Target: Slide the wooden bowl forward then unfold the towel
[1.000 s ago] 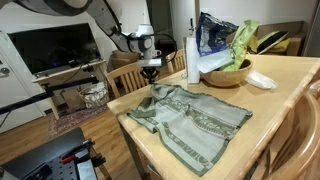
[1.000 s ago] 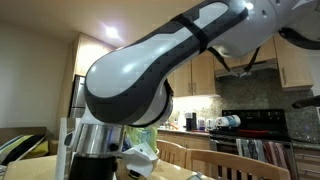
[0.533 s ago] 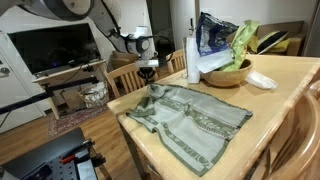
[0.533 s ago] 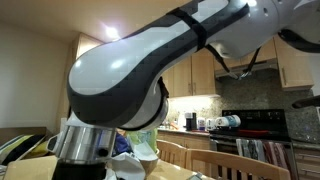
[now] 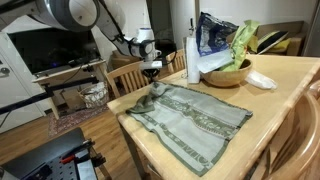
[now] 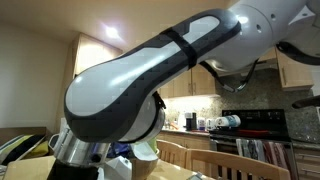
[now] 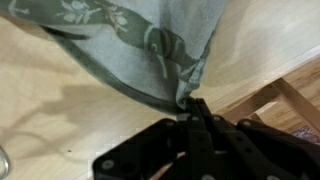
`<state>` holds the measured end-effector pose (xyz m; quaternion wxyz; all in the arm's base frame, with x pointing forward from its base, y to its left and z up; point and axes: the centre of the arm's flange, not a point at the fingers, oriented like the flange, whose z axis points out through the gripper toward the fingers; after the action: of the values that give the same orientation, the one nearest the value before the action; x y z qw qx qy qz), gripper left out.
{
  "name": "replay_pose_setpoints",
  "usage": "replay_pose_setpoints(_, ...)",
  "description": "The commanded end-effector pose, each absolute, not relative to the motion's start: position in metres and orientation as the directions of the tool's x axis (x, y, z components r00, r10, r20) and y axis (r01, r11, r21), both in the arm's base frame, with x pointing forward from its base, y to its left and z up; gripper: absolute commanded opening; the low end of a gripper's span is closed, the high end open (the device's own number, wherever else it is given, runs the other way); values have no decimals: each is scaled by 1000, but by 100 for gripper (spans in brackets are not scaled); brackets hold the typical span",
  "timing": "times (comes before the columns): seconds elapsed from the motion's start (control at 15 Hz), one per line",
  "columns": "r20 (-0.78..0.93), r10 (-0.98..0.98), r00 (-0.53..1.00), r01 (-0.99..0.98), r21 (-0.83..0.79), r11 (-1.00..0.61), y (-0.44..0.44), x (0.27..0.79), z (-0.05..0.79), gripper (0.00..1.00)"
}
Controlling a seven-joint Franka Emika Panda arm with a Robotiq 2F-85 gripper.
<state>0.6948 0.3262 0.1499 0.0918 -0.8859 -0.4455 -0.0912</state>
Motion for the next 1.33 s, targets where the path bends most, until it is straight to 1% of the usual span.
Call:
replay_pose_setpoints(0.0,330,746,579,798,-41,-602,334,711,149,1)
replay_pose_setpoints(0.27,405,717,567,782,7,-623,337,717,146,1)
replay_pose_setpoints(0.33,371,731,573,792,-20,-611,331,709,146,1)
replay_pose_setpoints(0.4,373,730,573,791,-19,-611,331,709,144,2)
replay_pose_setpoints(1.27,392,731,559,797,-13,-603,343,710,138,1)
